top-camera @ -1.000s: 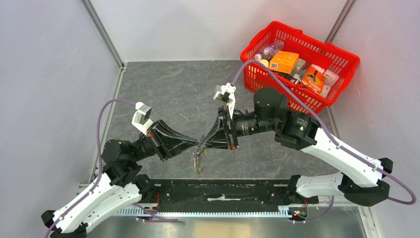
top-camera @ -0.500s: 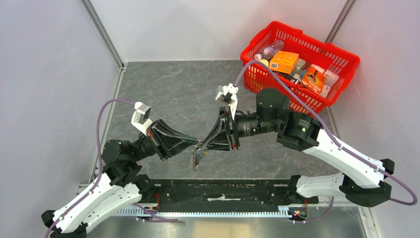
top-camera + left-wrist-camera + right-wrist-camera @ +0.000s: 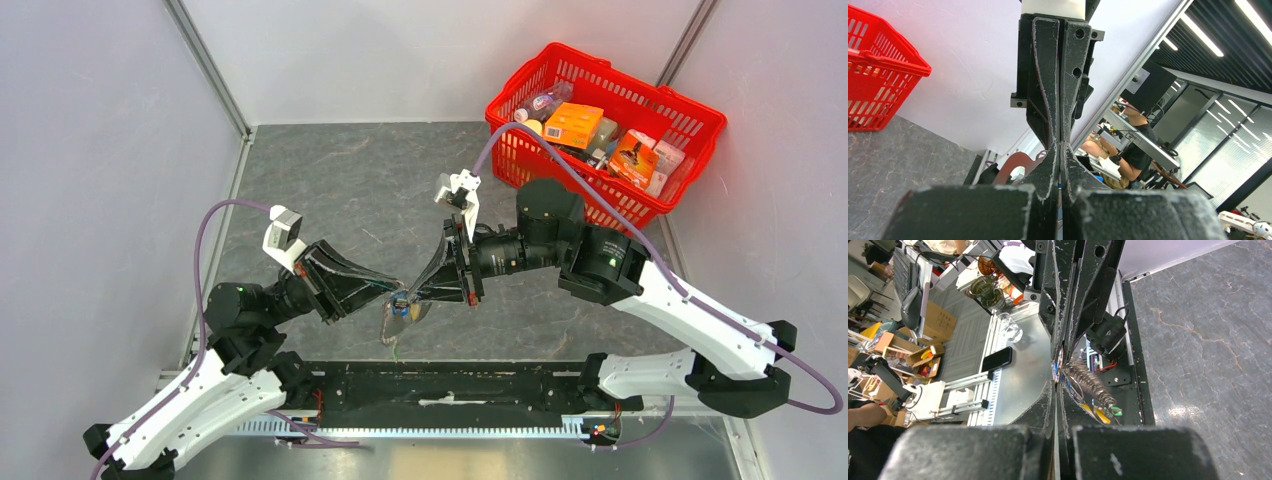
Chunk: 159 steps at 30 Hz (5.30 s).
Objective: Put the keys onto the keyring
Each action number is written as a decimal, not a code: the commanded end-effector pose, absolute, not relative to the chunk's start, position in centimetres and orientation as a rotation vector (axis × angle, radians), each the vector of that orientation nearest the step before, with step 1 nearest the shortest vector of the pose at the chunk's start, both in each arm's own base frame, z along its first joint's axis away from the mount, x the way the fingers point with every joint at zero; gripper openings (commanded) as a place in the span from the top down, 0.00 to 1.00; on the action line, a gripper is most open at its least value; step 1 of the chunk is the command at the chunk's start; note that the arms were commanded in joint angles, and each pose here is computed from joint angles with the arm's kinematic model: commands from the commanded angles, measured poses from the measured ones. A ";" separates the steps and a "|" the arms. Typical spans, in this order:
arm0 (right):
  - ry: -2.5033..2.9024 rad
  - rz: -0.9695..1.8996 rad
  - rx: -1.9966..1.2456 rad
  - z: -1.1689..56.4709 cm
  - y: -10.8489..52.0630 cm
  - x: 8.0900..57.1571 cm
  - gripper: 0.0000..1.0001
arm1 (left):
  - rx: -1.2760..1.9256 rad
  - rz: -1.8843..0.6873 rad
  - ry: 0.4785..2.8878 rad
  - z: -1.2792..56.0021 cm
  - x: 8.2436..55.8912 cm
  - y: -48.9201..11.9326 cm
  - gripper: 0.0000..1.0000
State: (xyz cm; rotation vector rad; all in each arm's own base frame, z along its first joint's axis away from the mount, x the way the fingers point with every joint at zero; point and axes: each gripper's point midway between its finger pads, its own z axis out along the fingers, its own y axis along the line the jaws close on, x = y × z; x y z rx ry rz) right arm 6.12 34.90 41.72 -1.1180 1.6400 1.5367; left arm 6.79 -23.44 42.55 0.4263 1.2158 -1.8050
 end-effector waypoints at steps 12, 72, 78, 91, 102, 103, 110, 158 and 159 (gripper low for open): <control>1.557 1.582 -1.124 43.0 35.1 5.4 1.00 | 0.373 -1.835 1.110 44.7 6.7 -22.6 0.98; 1.929 1.075 -0.774 34.4 28.3 10.7 0.34 | -0.036 -1.494 1.427 38.5 16.0 -22.9 0.98; 2.017 1.005 -0.721 31.4 28.1 11.6 0.34 | -0.092 -1.336 1.535 36.0 18.1 -22.4 0.98; 2.127 0.892 -0.633 26.2 27.5 12.8 0.33 | -0.156 -0.958 1.736 30.8 21.1 -19.7 0.98; 2.040 0.869 -0.726 25.0 30.1 14.5 0.21 | -0.126 -1.012 1.785 29.7 20.8 -21.2 0.98; 2.017 0.848 -0.753 24.9 30.5 14.9 0.19 | -0.125 -1.033 1.784 29.9 20.6 -21.5 0.98; 1.836 0.849 -0.944 24.6 33.5 15.8 0.14 | -0.102 -1.138 1.787 31.0 19.5 -22.5 0.98; 1.785 0.965 -0.688 22.2 36.3 18.0 0.67 | -0.107 -1.369 1.727 32.8 17.6 -24.0 0.98; 1.781 0.963 -0.687 22.3 36.2 18.0 0.68 | -0.107 -1.370 1.727 32.8 17.6 -24.0 0.98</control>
